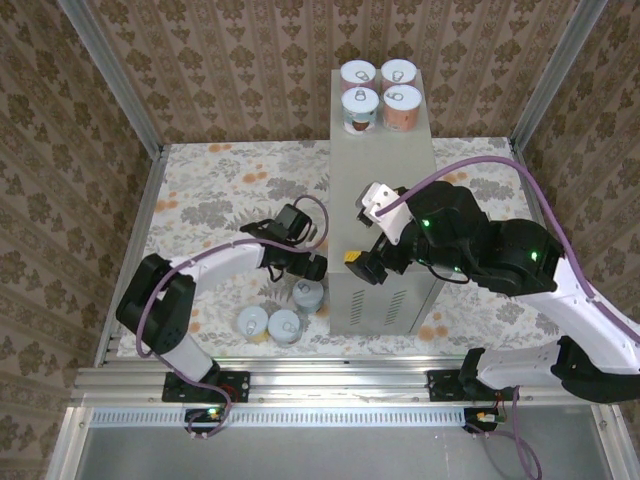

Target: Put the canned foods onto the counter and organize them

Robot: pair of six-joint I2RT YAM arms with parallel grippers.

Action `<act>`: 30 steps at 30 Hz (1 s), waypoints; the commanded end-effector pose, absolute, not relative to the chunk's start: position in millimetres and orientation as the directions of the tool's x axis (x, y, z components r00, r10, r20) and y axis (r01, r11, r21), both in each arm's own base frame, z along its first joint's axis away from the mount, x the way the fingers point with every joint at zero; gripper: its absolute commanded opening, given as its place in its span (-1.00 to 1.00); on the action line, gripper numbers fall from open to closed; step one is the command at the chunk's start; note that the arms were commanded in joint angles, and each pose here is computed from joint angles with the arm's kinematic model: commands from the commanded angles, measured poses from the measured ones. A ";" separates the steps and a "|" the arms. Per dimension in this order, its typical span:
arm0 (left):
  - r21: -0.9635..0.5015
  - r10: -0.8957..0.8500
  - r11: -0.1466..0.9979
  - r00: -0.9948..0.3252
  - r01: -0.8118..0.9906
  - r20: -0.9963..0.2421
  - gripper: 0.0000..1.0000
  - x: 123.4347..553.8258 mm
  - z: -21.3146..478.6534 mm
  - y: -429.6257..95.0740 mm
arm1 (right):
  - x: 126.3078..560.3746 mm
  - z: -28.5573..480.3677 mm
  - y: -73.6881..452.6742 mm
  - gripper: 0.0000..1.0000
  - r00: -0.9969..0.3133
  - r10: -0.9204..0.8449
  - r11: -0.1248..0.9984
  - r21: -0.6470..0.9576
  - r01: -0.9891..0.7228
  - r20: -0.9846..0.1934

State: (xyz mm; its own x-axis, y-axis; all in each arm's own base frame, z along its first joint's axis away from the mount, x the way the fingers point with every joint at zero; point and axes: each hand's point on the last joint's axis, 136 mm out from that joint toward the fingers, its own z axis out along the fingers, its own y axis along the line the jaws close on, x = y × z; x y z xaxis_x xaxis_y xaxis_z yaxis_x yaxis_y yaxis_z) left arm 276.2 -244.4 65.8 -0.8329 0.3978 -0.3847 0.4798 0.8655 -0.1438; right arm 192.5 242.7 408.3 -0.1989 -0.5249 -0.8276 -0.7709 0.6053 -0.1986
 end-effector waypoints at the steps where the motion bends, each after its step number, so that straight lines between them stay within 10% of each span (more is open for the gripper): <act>1: -0.126 0.404 0.864 -0.821 0.488 -0.404 0.99 287.1 67.0 -244.4 | 193.1 415.0 237.8 1.00 -0.174 -0.543 0.604 -0.239 -0.760 -0.821; 30: -0.099 0.331 0.910 -0.848 0.404 -0.415 0.87 303.1 63.1 -215.5 | 197.9 409.5 244.2 1.00 -0.171 -0.556 0.599 -0.249 -0.761 -0.814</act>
State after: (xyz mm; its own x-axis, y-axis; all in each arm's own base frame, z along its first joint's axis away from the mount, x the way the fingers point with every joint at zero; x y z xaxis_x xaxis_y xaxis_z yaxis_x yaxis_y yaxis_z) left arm 302.9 -220.3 64.6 -0.8497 0.3249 -0.4153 0.4031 0.9080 -0.1142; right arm 195.4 243.7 406.8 -0.1879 -0.5445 -0.8175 -0.7690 0.5993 -0.2224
